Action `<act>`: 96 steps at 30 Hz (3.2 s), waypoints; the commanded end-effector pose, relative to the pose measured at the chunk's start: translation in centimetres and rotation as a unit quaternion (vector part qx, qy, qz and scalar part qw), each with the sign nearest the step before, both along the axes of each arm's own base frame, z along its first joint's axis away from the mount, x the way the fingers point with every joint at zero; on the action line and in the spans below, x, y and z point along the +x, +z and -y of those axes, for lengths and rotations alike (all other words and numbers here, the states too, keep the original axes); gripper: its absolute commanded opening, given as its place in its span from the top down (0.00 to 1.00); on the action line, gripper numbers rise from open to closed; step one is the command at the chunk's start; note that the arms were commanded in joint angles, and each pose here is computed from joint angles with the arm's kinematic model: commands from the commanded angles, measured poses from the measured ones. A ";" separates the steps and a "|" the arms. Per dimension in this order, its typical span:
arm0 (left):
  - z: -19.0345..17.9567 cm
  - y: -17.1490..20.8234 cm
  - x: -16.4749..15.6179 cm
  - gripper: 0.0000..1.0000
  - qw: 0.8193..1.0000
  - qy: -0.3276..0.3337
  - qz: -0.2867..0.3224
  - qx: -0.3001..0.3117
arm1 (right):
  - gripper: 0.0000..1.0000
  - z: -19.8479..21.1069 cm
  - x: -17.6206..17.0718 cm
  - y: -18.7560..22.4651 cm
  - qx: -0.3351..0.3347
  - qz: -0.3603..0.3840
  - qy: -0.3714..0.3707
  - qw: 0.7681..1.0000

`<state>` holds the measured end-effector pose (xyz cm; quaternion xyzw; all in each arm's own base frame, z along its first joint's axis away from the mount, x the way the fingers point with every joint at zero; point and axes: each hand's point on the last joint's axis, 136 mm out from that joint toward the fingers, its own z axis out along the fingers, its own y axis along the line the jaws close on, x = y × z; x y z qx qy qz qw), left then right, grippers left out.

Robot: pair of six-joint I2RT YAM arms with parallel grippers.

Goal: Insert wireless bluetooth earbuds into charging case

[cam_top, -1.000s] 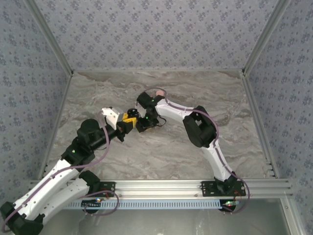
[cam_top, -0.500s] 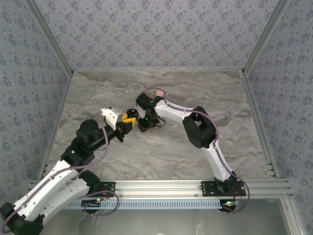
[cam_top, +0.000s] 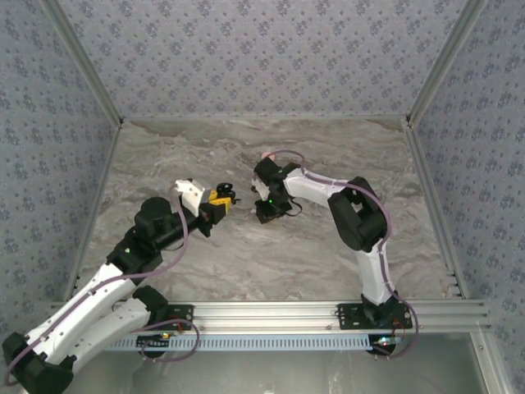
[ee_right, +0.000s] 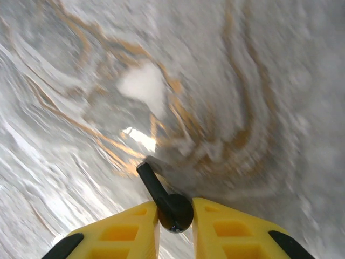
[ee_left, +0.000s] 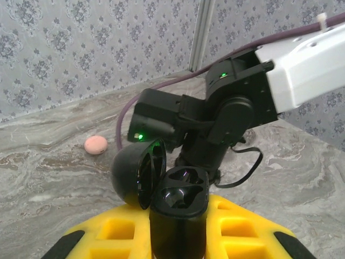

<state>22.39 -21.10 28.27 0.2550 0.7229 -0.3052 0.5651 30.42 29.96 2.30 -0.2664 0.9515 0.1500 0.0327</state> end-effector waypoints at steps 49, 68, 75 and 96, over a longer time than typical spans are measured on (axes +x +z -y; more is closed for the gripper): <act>1.7 0.9 0.8 0.85 0.999 -0.024 -0.007 -0.024 | 0.87 6.1 -4.8 -0.8 -0.061 -0.032 -0.002 0.998; 1.9 1.0 1.0 0.85 0.999 -0.024 -0.007 -0.022 | 0.86 8.6 -1.8 0.8 -0.122 0.042 -0.046 0.991; 1.9 1.0 1.0 0.85 0.999 -0.024 -0.007 -0.021 | 0.81 7.6 -2.0 3.3 -0.076 0.044 -0.054 0.995; 1.7 0.8 0.9 0.84 0.999 -0.023 -0.008 -0.023 | 0.53 6.2 -1.9 2.0 -0.074 0.020 -0.215 0.974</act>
